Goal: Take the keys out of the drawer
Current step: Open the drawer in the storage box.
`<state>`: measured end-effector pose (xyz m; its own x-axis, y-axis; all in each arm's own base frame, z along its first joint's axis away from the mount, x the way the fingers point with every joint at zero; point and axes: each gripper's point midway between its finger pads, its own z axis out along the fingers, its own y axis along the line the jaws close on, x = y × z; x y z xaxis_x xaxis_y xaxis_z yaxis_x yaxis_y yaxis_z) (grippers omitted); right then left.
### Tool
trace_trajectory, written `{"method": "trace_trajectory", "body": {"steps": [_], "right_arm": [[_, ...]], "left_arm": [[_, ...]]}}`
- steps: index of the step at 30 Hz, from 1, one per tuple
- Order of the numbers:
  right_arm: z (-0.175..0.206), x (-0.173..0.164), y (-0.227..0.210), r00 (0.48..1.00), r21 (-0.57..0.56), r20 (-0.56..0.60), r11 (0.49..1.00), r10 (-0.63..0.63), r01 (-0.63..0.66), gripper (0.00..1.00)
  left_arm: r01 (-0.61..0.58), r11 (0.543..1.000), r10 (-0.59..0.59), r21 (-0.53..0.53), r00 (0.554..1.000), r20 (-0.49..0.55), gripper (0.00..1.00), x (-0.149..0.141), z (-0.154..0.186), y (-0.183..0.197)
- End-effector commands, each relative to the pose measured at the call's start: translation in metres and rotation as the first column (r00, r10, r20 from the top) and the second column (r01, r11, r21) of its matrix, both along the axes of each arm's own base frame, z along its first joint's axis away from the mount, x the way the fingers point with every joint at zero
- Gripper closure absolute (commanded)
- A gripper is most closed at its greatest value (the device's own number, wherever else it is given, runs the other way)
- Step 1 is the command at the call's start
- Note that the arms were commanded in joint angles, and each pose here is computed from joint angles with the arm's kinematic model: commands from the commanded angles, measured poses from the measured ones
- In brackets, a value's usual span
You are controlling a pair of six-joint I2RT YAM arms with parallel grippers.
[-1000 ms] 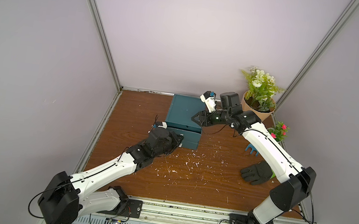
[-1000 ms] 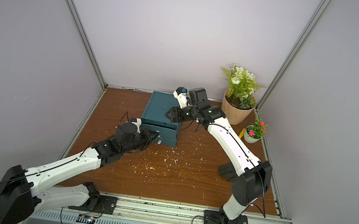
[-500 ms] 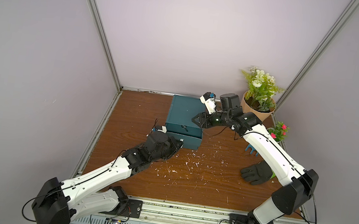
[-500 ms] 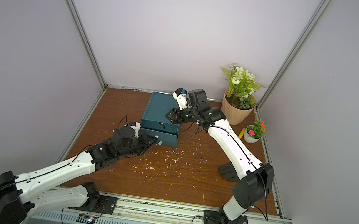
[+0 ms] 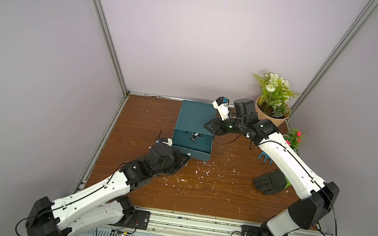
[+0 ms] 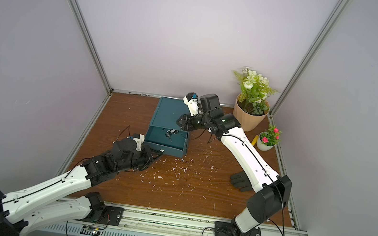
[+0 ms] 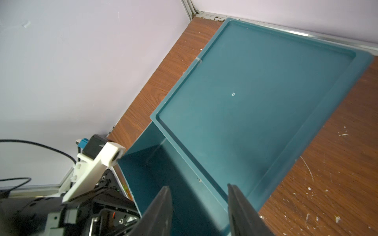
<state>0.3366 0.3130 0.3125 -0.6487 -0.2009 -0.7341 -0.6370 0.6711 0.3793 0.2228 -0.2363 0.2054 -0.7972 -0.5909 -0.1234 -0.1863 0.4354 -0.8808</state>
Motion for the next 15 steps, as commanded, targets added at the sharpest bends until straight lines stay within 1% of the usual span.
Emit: {"method": "trace_trajectory", "body": {"steps": [1, 5, 11, 15], "right_arm": [[0.016, -0.013, -0.008, 0.999, -0.005, 0.046, 1.000, 0.009, -0.008, 0.56], [0.017, -0.015, -0.013, 0.998, -0.033, 0.061, 0.999, -0.009, 0.011, 0.62], [0.020, -0.024, -0.012, 0.996, -0.032, 0.089, 0.999, 0.013, -0.010, 0.64], [0.015, -0.032, -0.009, 0.993, -0.059, 0.114, 0.998, 0.037, -0.031, 0.64]], "left_arm": [[0.143, 0.990, -0.143, 0.001, 0.989, -0.049, 1.00, -0.027, -0.005, -0.013], [0.155, 0.988, -0.156, -0.011, 0.986, -0.056, 1.00, -0.033, -0.003, -0.013], [0.141, 0.989, -0.144, -0.038, 0.988, -0.064, 1.00, -0.038, 0.002, -0.008], [0.131, 0.990, -0.135, -0.053, 0.989, -0.064, 1.00, -0.038, 0.005, -0.008]]}}
